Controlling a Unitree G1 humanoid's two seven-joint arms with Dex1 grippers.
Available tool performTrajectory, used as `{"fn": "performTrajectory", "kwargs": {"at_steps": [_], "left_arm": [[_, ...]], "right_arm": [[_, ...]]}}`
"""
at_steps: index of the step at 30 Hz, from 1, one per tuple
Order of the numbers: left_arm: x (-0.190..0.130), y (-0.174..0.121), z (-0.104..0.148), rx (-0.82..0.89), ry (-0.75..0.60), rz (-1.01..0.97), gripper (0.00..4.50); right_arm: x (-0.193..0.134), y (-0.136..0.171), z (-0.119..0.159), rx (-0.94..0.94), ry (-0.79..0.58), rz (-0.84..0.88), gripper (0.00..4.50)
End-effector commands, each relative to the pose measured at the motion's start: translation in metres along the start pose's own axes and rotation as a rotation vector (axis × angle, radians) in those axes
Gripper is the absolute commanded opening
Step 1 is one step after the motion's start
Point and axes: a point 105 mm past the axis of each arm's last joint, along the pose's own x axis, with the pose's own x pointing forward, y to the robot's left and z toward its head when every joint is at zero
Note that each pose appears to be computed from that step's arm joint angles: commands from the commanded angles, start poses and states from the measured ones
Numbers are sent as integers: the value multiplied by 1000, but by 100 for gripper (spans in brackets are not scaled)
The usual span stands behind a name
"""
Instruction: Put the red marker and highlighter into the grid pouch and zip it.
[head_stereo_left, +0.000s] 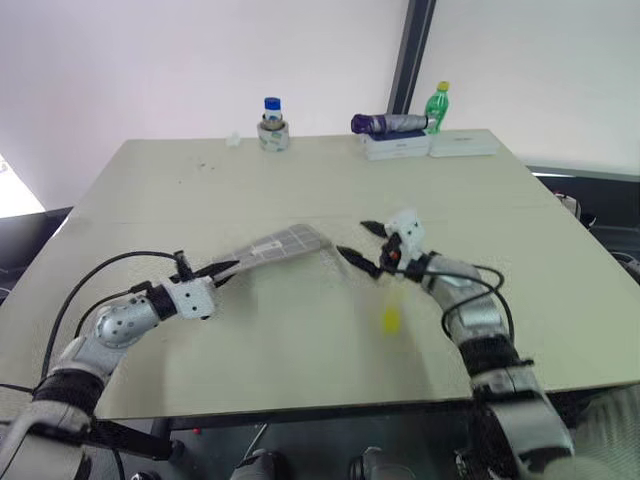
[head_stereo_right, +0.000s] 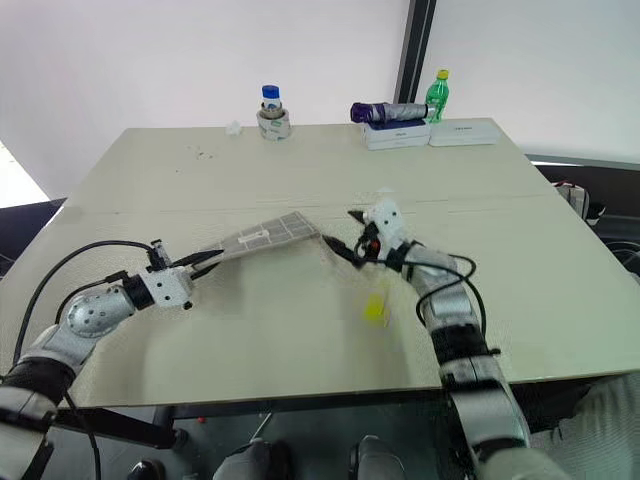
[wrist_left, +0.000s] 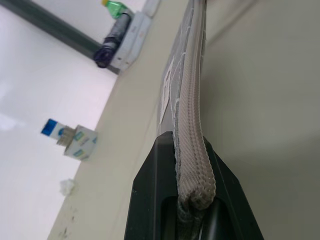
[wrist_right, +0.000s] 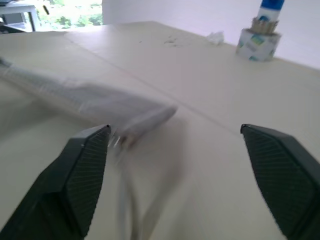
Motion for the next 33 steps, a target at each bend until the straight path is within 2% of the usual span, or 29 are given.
{"fn": "performTrajectory", "kwargs": {"at_steps": [1, 5, 9, 18, 21, 25, 28, 33], "left_arm": [[0, 20, 17, 22, -18, 66, 0], [3, 15, 25, 24, -23, 51, 0], [4, 15, 28, 28, -22, 51, 0], [4, 14, 33, 31, -27, 46, 0], [3, 14, 34, 34, -27, 43, 0], [3, 13, 30, 39, -15, 38, 0], [4, 10, 30, 36, -15, 38, 0], [4, -5, 24, 27, 26, 9, 0]], "right_arm": [[8, 19, 13, 8, -39, 26, 429], [19, 26, 4, 61, -24, -2, 429], [24, 13, 2, 107, -35, -83, 429], [33, 20, 2, 162, -52, -61, 429], [35, 19, 3, 170, -59, -61, 341], [33, 18, 5, 156, -58, -64, 124], [32, 18, 2, 144, -38, -64, 1], [32, 24, 0, 69, 39, -62, 1]]}}
